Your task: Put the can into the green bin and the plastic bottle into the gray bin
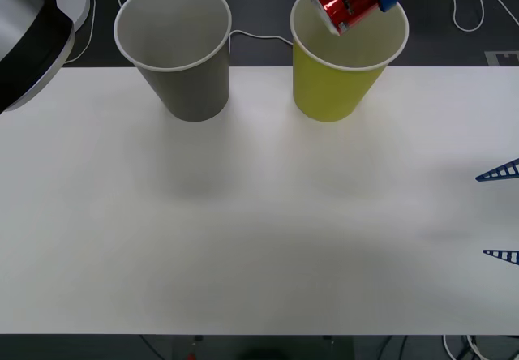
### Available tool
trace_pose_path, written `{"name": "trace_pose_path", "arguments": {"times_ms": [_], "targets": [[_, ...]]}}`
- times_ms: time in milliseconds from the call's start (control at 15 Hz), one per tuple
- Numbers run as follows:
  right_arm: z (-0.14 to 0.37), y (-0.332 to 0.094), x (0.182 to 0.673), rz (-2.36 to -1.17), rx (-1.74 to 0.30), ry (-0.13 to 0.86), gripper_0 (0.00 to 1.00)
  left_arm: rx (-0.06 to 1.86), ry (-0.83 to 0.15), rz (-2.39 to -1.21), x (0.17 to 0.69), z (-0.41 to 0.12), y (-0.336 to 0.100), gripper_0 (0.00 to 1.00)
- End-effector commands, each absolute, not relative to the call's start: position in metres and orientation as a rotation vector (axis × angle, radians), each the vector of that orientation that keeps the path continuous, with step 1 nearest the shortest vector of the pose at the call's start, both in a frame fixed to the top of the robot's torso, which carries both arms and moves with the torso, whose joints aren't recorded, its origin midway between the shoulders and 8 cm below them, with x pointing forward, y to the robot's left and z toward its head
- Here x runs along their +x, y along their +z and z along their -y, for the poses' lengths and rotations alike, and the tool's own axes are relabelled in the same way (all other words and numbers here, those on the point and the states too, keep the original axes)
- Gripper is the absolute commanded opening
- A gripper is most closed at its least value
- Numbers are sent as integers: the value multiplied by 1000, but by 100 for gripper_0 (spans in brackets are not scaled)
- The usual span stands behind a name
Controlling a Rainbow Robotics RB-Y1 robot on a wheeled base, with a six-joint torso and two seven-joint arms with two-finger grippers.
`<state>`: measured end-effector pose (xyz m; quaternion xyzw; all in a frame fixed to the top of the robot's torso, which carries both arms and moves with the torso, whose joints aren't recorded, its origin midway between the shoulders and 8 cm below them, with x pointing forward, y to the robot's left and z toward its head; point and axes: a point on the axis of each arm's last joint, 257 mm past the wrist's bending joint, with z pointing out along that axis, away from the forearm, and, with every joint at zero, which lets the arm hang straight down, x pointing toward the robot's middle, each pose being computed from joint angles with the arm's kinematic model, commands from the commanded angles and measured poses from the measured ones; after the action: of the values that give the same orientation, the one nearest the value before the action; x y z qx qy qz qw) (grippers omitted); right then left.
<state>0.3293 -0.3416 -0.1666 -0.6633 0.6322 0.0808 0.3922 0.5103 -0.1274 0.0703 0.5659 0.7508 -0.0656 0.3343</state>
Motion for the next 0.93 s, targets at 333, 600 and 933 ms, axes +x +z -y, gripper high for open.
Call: {"name": "trace_pose_path", "arguments": {"times_ms": [333,600,933], "targets": [[342,-167,329,-1605,-1684,205,100,1235,-213,-1970,570,148,62,0],[342,-167,329,-1605,-1684,205,100,1088,-168,-1987,610,126,59,0],[342,-167,329,-1605,-1684,205,100,1098,-172,-1981,610,127,58,0]]}}
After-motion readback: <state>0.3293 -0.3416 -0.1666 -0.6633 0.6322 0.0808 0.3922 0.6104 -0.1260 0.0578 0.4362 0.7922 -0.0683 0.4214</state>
